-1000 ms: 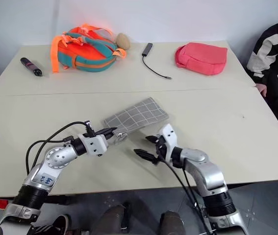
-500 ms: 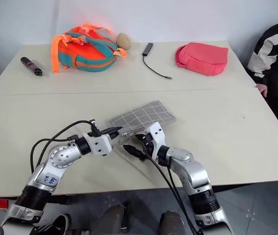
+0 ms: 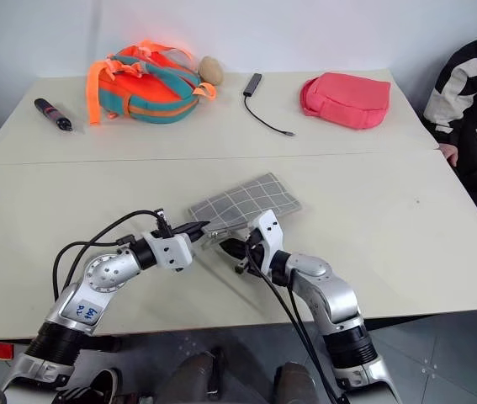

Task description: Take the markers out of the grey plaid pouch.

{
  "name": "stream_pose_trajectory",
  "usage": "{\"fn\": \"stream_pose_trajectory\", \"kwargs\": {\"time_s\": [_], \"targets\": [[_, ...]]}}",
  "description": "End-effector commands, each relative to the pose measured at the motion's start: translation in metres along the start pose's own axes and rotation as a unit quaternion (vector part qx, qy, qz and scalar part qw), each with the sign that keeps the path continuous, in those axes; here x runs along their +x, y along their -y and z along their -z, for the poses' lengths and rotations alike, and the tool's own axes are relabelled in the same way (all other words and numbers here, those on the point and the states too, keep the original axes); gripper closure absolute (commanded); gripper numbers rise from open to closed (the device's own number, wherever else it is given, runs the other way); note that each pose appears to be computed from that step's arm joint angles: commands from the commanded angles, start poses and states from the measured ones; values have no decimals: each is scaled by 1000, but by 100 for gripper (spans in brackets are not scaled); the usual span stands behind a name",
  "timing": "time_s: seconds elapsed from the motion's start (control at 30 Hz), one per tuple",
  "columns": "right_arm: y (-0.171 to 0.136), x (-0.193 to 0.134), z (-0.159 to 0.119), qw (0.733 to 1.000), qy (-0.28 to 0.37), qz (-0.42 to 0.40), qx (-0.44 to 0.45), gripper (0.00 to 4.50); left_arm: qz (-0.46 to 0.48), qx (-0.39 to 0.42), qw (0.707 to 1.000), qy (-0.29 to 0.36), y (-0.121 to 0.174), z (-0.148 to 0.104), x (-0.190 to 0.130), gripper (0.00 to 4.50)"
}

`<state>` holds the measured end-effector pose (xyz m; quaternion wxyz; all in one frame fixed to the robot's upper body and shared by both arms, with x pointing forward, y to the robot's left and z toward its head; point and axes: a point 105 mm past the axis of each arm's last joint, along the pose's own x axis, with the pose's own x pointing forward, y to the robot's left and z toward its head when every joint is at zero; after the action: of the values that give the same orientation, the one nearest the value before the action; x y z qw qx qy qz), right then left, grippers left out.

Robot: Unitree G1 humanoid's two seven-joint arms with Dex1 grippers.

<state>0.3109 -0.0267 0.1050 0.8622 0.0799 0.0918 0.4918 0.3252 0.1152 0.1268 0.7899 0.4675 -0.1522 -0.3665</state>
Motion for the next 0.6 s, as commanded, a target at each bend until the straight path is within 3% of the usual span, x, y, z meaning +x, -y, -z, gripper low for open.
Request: {"fn": "stream_pose_trajectory", "kwargs": {"time_s": [0.03,0.23,0.33,0.57,0.6], "targets": [[0,-8,-13,1000,24,-4,-7,449,-16,14,1000,13,-8,-9,-2,450],[-7,-12,-7,999,10,-27,16,449,-20,8,1000,14,-10,-9,0,450],[-10,-9,-6,999,15,-23,18,368,-17,11,1000,19,-12,-13,2,450],[-12,-8,-8,999,9,-33,12,132,-16,20,999,26,-20,-18,3,450],[-12,-7,-8,999,10,-31,10,132,-16,21,999,27,-21,-18,4,450]]}}
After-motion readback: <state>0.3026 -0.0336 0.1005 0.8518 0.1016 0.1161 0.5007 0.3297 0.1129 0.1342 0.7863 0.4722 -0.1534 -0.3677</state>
